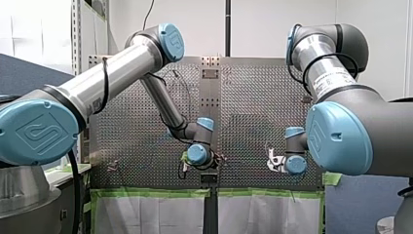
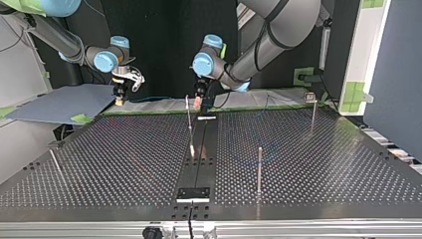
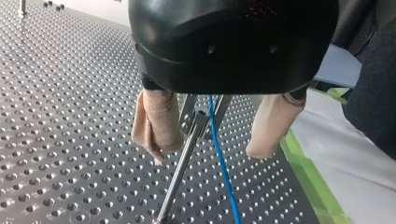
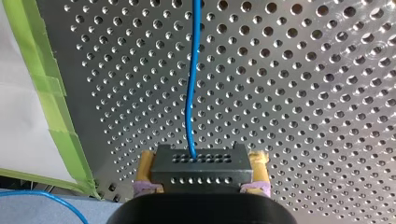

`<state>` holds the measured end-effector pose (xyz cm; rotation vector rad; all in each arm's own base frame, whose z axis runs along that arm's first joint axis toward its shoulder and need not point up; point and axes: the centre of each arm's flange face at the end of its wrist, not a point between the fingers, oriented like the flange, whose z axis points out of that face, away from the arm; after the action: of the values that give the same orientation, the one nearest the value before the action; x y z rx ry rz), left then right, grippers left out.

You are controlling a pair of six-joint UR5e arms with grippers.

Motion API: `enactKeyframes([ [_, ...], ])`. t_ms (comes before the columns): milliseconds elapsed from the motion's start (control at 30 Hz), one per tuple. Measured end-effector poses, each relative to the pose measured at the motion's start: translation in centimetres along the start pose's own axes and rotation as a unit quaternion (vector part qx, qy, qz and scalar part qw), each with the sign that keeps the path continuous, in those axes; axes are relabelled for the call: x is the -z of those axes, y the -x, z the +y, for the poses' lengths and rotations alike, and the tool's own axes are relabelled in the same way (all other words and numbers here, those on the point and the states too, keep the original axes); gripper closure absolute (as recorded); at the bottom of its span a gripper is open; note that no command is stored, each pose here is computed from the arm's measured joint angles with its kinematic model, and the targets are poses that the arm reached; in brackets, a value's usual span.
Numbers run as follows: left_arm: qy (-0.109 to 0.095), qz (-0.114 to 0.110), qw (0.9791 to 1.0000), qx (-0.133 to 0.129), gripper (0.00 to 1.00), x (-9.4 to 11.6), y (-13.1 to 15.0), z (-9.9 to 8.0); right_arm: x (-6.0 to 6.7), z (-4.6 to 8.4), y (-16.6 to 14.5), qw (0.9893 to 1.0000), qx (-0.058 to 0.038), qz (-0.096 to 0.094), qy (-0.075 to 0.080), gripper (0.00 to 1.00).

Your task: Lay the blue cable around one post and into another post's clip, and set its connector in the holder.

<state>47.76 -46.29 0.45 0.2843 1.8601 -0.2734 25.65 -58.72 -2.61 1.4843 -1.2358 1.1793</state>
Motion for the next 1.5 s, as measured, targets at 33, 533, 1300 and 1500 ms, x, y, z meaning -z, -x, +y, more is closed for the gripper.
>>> enactKeyframes([
  [33, -0.002, 0.000, 1.0000, 0.000, 0.00, 0.2, -0.1, 0.0, 0.0, 0.0, 0.0, 1.0000, 0.0000, 0.000, 0.000, 1.00],
  [533, -0.041, -0.002, 0.9991, -0.007, 0.00, 2.4, 0.0, -2.4, 0.0, 0.1, 0.0, 1.0000, -0.0035, 0.000, 0.001, 1.00],
  [1300, -0.049, -0.009, 0.9987, -0.009, 0.00, 4.0, 2.1, -4.4, -0.2, 0.2, -0.1, 0.9998, -0.0193, 0.005, -0.009, 1.00],
  [1500, -0.049, -0.008, 0.9987, -0.008, 0.00, 4.0, 2.1, -4.4, -0.2, 0.3, -0.1, 0.9998, -0.0195, 0.005, -0.009, 1.00],
])
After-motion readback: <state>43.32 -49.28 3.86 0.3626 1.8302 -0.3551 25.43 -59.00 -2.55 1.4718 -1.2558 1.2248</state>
